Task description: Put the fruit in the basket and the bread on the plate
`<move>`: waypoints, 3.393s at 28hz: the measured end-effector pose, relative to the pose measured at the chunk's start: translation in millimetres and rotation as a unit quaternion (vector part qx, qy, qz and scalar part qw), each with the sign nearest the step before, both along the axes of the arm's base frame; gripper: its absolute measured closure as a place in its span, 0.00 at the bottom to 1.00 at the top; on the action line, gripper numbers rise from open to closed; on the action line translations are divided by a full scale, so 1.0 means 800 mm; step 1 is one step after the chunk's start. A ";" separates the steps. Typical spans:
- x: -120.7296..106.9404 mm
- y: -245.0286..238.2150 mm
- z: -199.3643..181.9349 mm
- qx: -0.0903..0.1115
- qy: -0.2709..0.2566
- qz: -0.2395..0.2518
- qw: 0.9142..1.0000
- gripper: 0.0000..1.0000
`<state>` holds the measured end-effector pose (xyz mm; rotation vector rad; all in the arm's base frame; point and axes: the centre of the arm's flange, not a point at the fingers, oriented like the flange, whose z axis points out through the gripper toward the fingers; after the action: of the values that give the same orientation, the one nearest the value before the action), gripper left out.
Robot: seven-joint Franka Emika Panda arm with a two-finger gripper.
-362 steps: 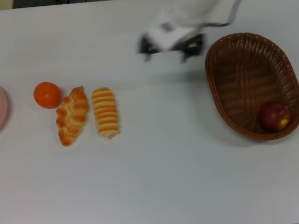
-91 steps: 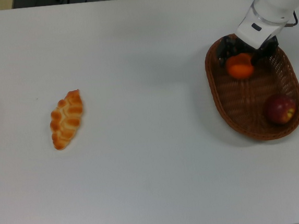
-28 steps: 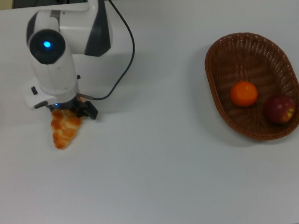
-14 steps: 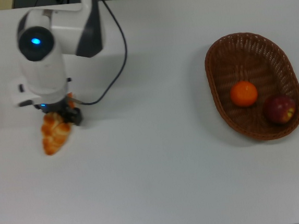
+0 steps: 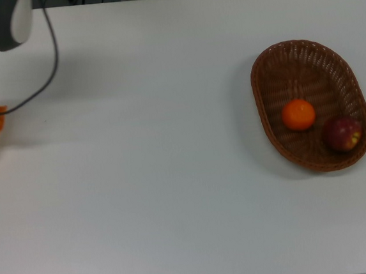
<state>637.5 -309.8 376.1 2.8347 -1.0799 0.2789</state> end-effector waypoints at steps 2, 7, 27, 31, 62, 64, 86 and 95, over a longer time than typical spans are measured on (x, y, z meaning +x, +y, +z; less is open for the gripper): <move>-0.009 -0.022 -0.006 0.001 0.000 -0.013 1.000 0.76; -0.011 -0.060 -0.025 -0.002 -0.022 -0.031 0.999 0.76; -0.013 -0.091 0.000 -0.002 -0.045 -0.019 0.999 0.20; -0.012 -0.067 0.026 0.006 -0.026 0.008 1.000 0.05; -0.065 0.406 0.241 0.007 0.170 0.417 0.893 0.00; -0.067 0.412 0.243 0.006 0.170 0.425 0.889 0.00; -0.068 0.423 0.235 0.007 0.176 0.437 0.882 0.00; -0.068 0.423 0.235 0.007 0.176 0.437 0.882 0.00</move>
<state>582.9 28.8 564.3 3.0039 0.3091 -0.1955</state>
